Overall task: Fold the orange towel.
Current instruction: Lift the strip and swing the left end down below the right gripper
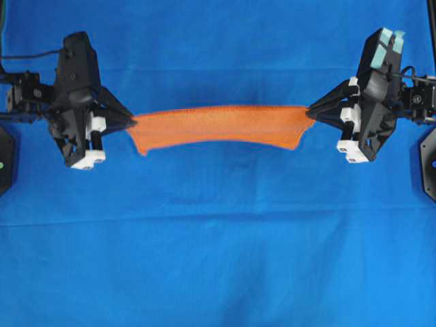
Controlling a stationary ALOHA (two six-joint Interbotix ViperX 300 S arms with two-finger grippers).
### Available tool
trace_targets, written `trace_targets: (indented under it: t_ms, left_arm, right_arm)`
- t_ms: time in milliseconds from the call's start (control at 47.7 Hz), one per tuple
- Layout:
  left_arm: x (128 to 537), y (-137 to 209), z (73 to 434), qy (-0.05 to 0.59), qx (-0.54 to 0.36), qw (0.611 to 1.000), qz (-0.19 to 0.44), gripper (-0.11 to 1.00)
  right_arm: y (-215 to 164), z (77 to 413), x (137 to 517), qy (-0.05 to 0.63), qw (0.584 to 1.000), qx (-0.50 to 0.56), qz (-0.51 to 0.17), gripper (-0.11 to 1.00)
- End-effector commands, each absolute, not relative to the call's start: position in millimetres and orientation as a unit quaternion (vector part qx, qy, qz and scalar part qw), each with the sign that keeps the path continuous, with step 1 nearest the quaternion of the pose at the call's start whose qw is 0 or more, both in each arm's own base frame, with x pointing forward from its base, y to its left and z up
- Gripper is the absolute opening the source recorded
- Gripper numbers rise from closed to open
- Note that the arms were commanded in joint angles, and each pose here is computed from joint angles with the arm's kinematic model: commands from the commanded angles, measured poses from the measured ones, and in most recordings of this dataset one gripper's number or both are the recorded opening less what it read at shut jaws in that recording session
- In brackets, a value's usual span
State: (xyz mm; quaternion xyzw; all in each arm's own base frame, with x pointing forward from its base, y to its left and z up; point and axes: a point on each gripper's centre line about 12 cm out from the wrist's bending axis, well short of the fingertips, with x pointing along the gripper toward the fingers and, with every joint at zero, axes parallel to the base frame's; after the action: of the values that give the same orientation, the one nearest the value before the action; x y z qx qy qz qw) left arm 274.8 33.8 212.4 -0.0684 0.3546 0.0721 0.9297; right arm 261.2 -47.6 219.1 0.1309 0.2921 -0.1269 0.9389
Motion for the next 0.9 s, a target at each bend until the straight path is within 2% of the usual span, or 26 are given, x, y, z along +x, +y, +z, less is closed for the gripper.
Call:
trace_targets:
  t_ms: [0, 419, 880]
  left_arm:
    - [280, 27, 220, 0.336, -0.063, 0.938, 0.06, 0.01]
    - [329, -35, 235, 0.261, -0.032, 0.964, -0.039, 0.01]
    - [423, -77, 237, 0.234, 0.04, 0.967, -0.092, 0.01]
  right_arm:
    - [-52, 229, 265, 0.274, 0.944, 0.127, -0.13, 0.04]
    - [-116, 225, 277, 0.27, 0.931, 0.12, -0.216, 0.04]
    - [-179, 235, 323, 0.258, 0.929, 0.079, -0.254, 0.04]
